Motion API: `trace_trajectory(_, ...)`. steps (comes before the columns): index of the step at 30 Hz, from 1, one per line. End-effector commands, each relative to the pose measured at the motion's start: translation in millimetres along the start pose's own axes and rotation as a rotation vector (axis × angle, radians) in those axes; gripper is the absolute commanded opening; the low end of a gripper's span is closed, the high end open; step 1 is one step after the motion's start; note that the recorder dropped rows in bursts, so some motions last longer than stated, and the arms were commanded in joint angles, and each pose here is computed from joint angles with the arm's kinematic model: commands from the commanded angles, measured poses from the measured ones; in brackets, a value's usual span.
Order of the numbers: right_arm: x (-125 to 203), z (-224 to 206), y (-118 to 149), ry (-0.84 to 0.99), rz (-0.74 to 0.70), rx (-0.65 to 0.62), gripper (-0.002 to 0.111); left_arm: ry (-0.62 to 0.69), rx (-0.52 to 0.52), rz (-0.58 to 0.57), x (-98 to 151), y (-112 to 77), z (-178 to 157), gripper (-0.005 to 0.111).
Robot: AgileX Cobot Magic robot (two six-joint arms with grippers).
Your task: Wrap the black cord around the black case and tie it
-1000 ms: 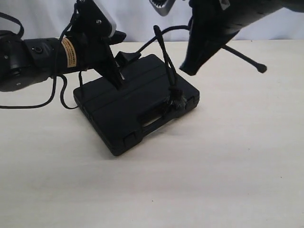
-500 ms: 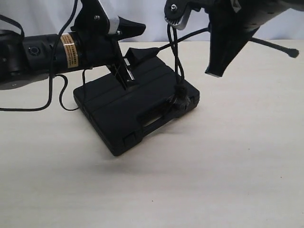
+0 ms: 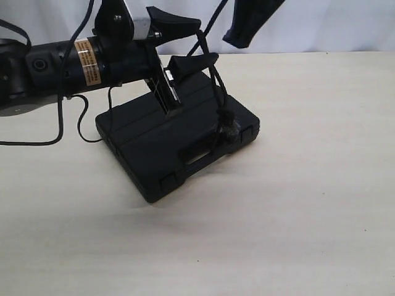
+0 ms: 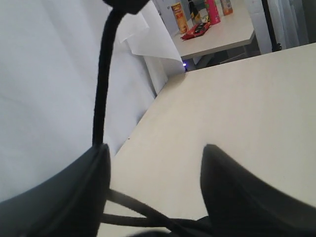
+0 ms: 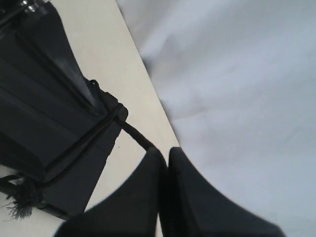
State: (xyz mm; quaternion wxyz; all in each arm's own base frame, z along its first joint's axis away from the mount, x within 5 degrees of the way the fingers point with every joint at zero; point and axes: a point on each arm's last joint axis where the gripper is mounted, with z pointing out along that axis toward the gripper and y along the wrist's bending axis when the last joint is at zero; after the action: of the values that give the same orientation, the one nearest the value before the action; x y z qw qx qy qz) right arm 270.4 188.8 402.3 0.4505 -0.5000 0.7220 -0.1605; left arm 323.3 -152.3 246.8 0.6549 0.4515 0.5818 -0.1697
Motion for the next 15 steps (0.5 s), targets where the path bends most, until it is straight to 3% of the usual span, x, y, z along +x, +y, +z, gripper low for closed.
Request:
trace_trajectory(1, -4, 5, 2, -0.024, -0.017, -0.009, 0.004, -0.039, -0.023, -0.009, -5, 2.2, -2, 0.054)
trace_trajectory(6, -5, 11, 5, -0.015, -0.025, -0.018, 0.004, -0.100, -0.060, -0.063, -6, 7.0, 2, 0.054)
trace_trajectory(15, -5, 11, 6, -0.022, -0.015, -0.025, 0.004, -0.097, -0.048, -0.092, 13, 9.8, 19, 0.054)
